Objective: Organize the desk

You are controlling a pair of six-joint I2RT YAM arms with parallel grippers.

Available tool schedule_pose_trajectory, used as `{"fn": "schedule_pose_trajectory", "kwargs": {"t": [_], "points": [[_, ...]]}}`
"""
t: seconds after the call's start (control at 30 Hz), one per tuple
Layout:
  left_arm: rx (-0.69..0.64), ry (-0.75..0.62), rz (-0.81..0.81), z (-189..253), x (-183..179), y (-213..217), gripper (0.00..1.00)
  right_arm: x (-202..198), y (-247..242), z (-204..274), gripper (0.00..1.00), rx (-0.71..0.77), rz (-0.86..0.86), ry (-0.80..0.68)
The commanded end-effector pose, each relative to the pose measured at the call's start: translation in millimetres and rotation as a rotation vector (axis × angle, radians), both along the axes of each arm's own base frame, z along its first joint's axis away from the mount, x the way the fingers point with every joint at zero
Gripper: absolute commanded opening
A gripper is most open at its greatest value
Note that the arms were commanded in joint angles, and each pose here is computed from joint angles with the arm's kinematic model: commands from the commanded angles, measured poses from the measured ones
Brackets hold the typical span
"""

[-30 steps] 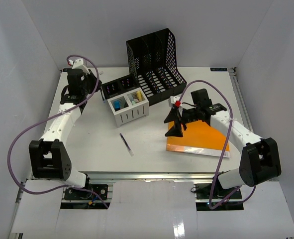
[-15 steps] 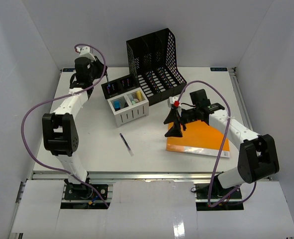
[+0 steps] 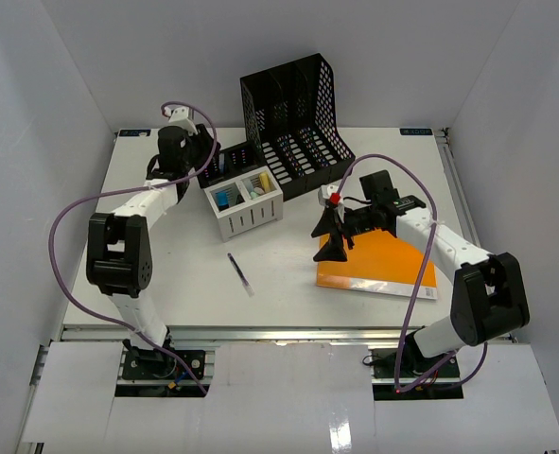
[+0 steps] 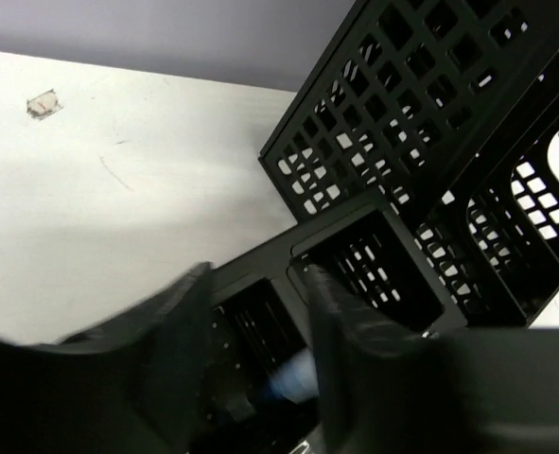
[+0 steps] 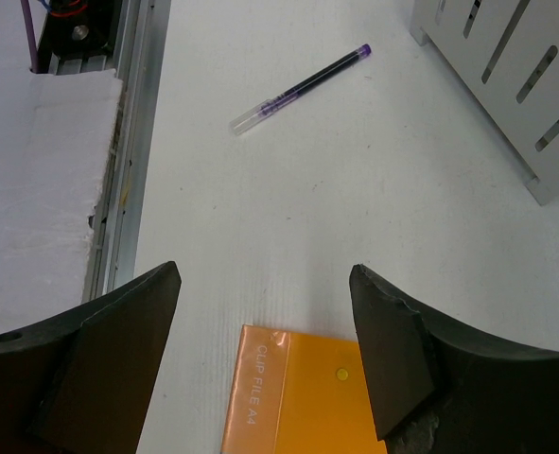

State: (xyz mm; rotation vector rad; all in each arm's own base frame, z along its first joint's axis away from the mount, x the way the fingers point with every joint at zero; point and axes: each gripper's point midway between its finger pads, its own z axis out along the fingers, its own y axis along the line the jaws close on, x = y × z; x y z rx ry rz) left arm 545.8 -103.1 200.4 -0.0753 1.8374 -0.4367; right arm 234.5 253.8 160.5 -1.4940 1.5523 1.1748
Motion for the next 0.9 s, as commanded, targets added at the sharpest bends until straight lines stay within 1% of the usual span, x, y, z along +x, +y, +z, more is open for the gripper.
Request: {"fn": "schedule_pose_trajectory", "kwargs": {"t": [0.0,0.07,0.13,0.23,0.27,0.33,0.43,0.47,0.5,0.6,0.67,0.73,0.77,0.87], "points": [[0.004,-0.136,-0.015,58,-17,1,0.64,0,3,5,0.79,-0.001,0.024,-0.013],[0.005,-0.156,-0.022,70,-25,1,0.67,-4,7,2,0.78,-0.019,0.037,-0.008],[0.003,-0.188,-0.028,89,-38,2,0.7,-10,18,-6,0.77,-0.067,0.048,-0.001],[0.006,-0.22,-0.007,118,-68,10,0.76,-14,46,-27,0.77,-0.195,0.01,-0.035],[0.01,-0.197,-0.002,117,-80,12,0.79,-15,57,-34,0.77,-0.233,-0.004,-0.054],[0.019,-0.198,0.024,124,-113,21,0.89,-17,82,-49,0.76,-0.323,-0.069,-0.068],[0.02,-0.187,0.044,113,-169,32,0.97,-16,122,-65,0.8,-0.432,-0.197,-0.062],[0.018,-0.187,0.055,109,-183,36,0.98,-24,135,-66,0.84,-0.446,-0.199,-0.065],[0.018,-0.172,0.067,99,-203,40,0.98,-23,146,-68,0.85,-0.447,-0.22,-0.079],[0.001,-0.147,0.104,81,-244,50,0.98,-33,177,-67,0.88,-0.41,-0.328,-0.102],[-0.015,-0.136,0.114,72,-264,52,0.98,-35,191,-68,0.89,-0.392,-0.383,-0.107],[-0.033,-0.129,0.126,66,-276,54,0.98,-33,199,-77,0.87,-0.41,-0.43,-0.091],[-0.046,-0.12,0.133,60,-281,55,0.98,-30,202,-83,0.85,-0.43,-0.452,-0.101],[-0.098,-0.143,0.143,60,-293,54,0.98,-14,203,-100,0.73,-0.487,-0.548,-0.132]]}}
